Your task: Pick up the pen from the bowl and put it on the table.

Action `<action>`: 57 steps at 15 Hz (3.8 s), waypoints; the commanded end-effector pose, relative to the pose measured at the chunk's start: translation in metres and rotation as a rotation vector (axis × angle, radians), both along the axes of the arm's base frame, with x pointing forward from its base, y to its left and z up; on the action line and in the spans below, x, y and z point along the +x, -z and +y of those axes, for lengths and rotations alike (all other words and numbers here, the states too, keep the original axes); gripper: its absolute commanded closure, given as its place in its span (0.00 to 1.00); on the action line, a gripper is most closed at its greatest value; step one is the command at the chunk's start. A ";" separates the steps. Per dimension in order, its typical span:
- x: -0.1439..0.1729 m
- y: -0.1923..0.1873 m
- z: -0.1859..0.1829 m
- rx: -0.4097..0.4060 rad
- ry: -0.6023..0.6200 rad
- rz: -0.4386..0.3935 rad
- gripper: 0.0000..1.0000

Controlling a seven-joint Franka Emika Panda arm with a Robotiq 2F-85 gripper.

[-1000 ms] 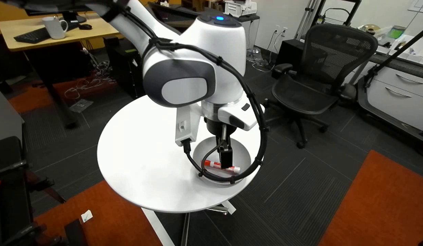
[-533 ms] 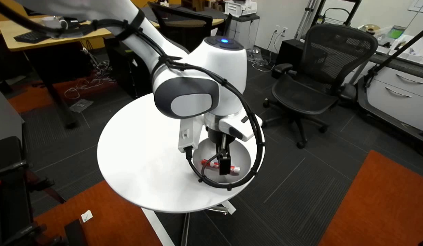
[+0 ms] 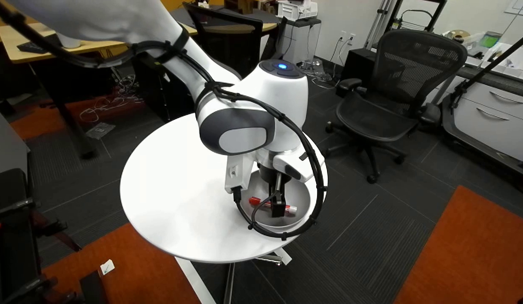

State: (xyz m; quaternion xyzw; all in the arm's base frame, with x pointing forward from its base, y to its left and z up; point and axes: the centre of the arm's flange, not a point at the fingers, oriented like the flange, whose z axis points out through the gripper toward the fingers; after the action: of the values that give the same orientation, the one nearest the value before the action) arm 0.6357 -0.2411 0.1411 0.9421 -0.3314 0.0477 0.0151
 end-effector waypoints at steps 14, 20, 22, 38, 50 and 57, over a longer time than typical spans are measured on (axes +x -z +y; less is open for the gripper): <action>-0.009 -0.084 0.013 -0.092 -0.031 -0.114 0.95; -0.032 -0.148 0.063 -0.172 -0.186 -0.210 0.95; -0.043 -0.155 0.089 -0.190 -0.265 -0.222 0.95; -0.097 -0.033 0.160 -0.118 -0.423 -0.047 0.95; -0.088 -0.005 0.148 -0.117 -0.415 0.000 0.47; -0.095 -0.062 0.146 -0.148 -0.438 -0.065 0.00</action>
State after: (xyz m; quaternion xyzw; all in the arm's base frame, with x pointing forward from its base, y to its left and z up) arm 0.5526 -0.0974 0.1639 0.9856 -0.1309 0.0842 0.0654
